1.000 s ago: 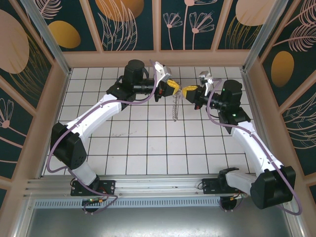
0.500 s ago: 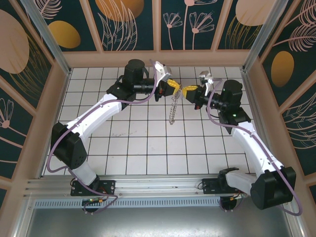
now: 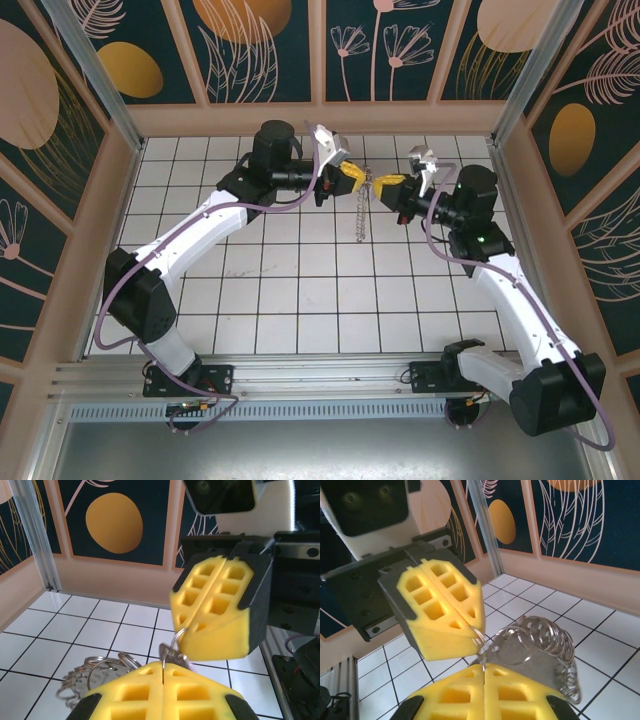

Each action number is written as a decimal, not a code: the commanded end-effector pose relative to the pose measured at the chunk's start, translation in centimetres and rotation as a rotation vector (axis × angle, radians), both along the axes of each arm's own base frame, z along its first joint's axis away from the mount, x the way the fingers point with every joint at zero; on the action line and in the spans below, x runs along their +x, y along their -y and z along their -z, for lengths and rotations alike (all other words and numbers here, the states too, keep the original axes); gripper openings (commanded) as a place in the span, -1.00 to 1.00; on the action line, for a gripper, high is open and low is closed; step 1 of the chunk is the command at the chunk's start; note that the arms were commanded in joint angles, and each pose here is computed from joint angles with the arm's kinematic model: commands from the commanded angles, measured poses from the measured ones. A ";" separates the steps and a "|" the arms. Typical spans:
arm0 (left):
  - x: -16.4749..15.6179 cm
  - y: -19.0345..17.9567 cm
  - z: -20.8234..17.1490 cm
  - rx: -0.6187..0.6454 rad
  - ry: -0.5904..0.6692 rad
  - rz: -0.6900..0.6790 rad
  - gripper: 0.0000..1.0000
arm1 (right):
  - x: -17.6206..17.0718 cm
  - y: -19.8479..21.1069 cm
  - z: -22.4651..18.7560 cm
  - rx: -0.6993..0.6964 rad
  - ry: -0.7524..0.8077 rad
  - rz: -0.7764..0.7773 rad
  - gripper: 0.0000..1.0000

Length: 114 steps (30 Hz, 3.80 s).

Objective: Put the keys on the keyring

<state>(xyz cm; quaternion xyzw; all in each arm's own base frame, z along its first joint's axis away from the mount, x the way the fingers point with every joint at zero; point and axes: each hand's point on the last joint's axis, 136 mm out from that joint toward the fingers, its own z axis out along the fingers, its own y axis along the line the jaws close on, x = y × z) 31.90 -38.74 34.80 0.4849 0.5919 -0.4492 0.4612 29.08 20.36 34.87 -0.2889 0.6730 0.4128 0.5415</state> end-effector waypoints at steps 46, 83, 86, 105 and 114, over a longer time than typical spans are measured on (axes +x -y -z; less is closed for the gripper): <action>-0.8 0.6 -0.8 -0.014 0.019 0.077 -1.00 | 0.7 -1.1 -1.7 -0.010 0.074 -0.019 -1.00; -2.6 -0.8 -5.3 -0.154 0.102 0.058 -1.00 | 1.0 -0.7 2.7 0.031 -0.072 -0.082 -1.00; -2.6 -0.7 -5.5 -0.166 0.104 0.057 -1.00 | 0.4 -1.0 2.7 0.034 -0.081 -0.129 -1.00; -2.1 -0.9 -6.7 -0.248 0.115 0.016 -1.00 | -0.1 -0.8 3.4 0.056 -0.122 -0.186 -1.00; -2.0 -1.0 -6.8 -0.270 0.106 0.015 -1.00 | 0.1 0.2 2.8 0.086 -0.120 -0.155 -1.00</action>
